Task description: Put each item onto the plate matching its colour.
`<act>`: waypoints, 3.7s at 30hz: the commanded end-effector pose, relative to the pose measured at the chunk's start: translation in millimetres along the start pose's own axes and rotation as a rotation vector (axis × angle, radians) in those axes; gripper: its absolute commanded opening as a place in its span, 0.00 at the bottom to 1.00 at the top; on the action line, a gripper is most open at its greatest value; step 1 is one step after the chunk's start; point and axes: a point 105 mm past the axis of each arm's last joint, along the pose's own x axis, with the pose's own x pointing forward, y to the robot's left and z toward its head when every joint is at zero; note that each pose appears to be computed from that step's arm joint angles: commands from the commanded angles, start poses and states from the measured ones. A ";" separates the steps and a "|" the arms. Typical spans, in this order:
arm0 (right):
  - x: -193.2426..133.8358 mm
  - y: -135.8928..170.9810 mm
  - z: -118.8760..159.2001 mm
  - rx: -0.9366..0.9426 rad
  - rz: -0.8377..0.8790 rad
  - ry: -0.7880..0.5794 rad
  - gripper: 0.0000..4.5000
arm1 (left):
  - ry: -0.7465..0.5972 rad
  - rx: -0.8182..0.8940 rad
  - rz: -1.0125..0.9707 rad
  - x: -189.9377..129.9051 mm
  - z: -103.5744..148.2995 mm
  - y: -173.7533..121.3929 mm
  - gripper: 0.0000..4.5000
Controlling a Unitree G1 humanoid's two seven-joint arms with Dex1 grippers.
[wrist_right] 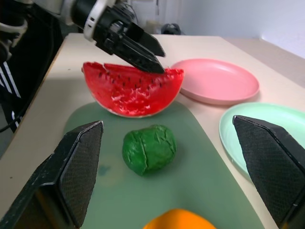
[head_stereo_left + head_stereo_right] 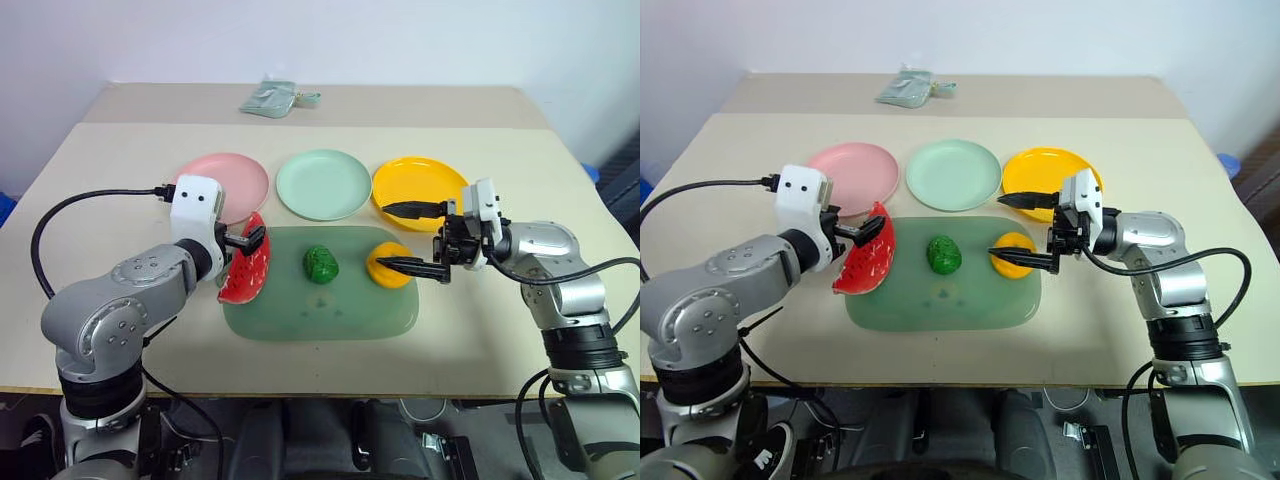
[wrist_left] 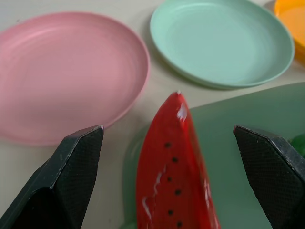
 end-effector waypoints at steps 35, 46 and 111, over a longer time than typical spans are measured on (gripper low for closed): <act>0.9 -11.6 19.6 -0.090 -0.071 -0.064 1.00 | -0.173 0.184 0.008 14.3 52.6 13.1 0.16; 26.2 -28.9 28.0 -0.146 -0.204 -0.138 1.00 | -0.394 0.207 -0.018 83.0 87.1 54.3 0.16; -10.6 -12.5 19.0 -0.107 -0.182 0.016 1.00 | -0.445 0.379 -0.853 70.8 9.6 -71.9 0.56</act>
